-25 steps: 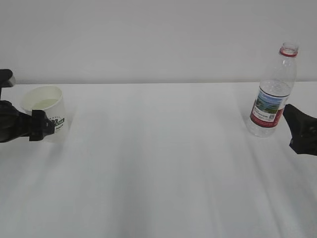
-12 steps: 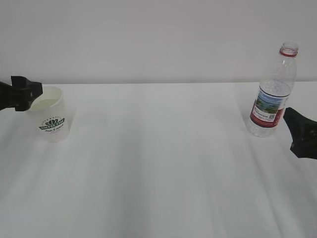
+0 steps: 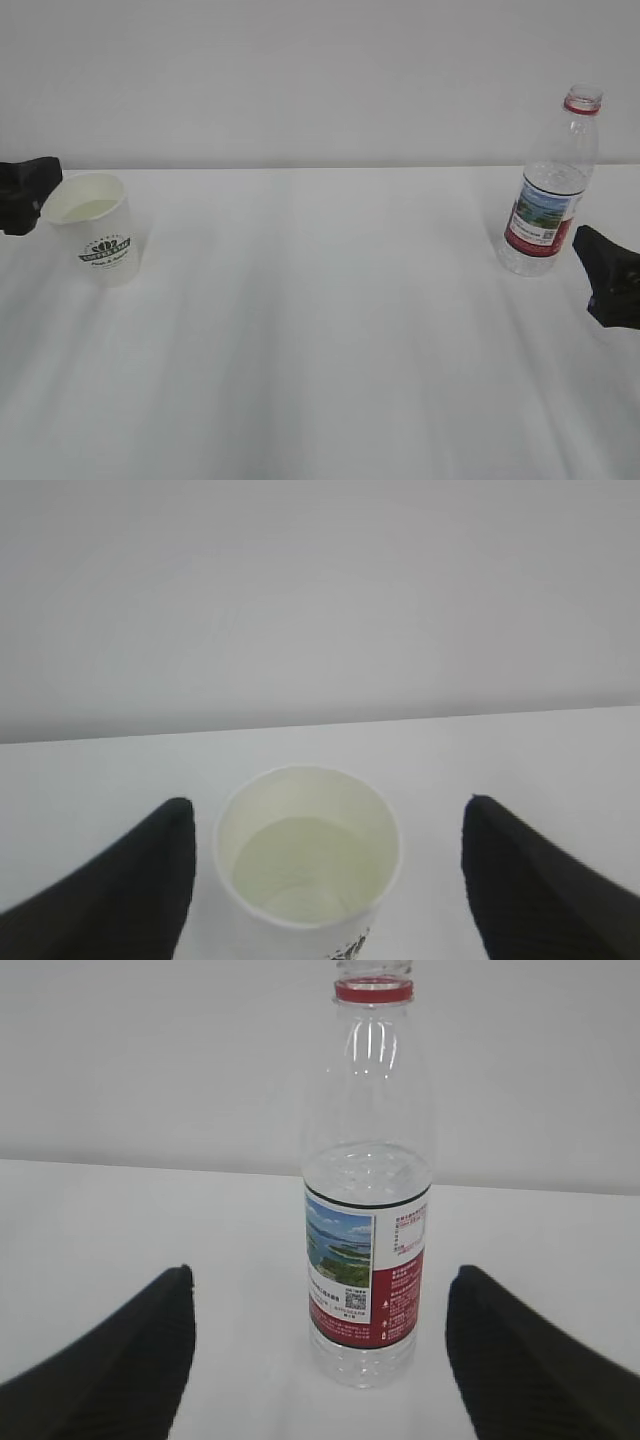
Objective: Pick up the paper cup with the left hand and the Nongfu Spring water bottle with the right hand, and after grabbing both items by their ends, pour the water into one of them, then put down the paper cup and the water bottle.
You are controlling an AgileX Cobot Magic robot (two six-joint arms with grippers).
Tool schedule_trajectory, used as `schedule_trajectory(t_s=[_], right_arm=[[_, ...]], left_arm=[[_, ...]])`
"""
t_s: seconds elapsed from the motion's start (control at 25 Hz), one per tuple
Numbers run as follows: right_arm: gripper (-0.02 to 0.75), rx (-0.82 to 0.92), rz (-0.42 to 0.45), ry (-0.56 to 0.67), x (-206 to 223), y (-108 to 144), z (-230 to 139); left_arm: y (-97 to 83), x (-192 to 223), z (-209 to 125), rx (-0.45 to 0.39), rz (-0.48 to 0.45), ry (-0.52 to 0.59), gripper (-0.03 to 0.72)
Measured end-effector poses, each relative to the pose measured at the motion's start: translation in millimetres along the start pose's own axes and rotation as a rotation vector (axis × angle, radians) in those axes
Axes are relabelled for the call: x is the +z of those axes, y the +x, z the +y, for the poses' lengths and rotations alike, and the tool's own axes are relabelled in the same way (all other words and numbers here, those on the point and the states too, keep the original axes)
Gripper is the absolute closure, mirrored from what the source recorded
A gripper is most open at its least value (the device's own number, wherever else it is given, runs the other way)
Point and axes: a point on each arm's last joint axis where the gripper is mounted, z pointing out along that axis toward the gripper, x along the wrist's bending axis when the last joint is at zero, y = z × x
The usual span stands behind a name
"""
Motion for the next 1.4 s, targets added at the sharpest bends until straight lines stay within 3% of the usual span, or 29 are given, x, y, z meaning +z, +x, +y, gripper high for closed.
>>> schedule_trajectory(t_s=[0.52, 0.96, 1.4], right_arm=[[0.15, -0.041, -0.02, -0.086, -21.6, -1.4, 13.8], [0.15, -0.031, -0.029, -0.189, -38.4, -2.0, 28.8], [0.15, -0.027, -0.031, -0.28, -61.7, -2.0, 50.6]], left_arm=[[0.3, -35.2, -1.9, 0.004, -0.008, -0.052, 0.097], [-2.1, -71.9, 21.8, 0.012, -0.021, -0.12, 0.112], [-4.9, -131.6, 46.9, 0.056, -0.042, -0.285, 0.12]])
